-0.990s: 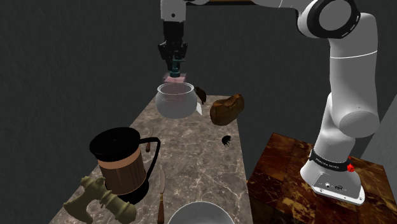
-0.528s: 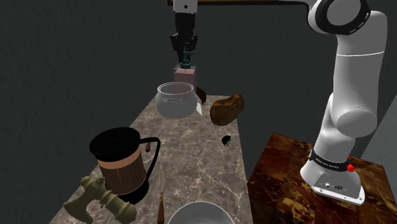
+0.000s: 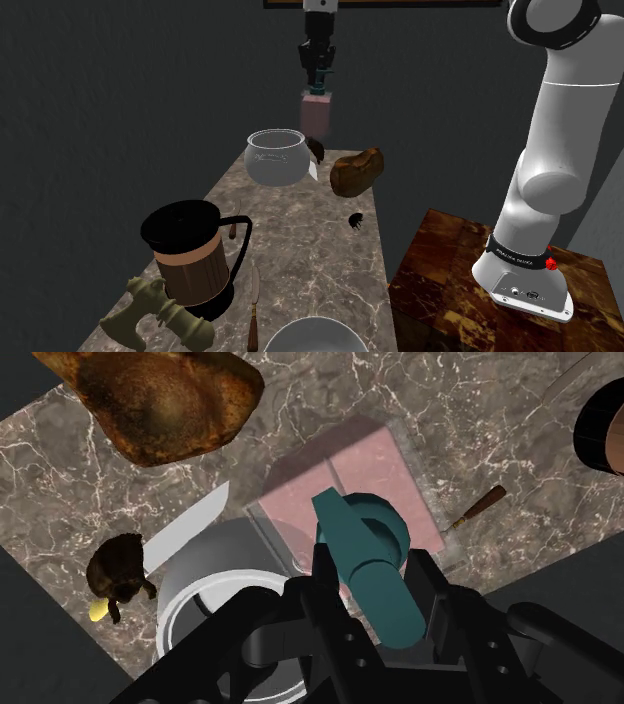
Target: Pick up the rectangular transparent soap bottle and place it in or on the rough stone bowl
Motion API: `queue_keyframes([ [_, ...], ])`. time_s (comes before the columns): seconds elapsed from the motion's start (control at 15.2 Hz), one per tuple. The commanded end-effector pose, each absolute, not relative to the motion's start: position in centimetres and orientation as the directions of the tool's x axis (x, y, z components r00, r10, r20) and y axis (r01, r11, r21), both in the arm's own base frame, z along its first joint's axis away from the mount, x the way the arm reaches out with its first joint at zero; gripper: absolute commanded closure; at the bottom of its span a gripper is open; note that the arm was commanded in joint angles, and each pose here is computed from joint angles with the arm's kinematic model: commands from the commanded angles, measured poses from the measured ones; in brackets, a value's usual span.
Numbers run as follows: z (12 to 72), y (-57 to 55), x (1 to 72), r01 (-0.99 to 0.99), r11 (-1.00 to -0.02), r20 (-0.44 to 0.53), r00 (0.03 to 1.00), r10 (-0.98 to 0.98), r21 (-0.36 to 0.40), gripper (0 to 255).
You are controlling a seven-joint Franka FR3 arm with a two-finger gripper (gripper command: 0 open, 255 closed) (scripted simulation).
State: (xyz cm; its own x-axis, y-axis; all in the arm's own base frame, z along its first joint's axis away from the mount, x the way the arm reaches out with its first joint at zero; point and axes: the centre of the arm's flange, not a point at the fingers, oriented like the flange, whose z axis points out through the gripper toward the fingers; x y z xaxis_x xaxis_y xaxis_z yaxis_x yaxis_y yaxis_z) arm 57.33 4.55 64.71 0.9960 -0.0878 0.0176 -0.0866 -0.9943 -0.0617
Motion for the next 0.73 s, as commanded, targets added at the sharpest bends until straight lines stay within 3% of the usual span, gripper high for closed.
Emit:
queue_keyframes([
  [0.0,65.4,1.8,56.8,-0.085,-0.994,0.018,0.996,-0.086,-0.062,255],
  [0.66,68.0,-10.8,53.9,-0.085,-0.994,0.018,0.996,-0.086,-0.062,255],
])
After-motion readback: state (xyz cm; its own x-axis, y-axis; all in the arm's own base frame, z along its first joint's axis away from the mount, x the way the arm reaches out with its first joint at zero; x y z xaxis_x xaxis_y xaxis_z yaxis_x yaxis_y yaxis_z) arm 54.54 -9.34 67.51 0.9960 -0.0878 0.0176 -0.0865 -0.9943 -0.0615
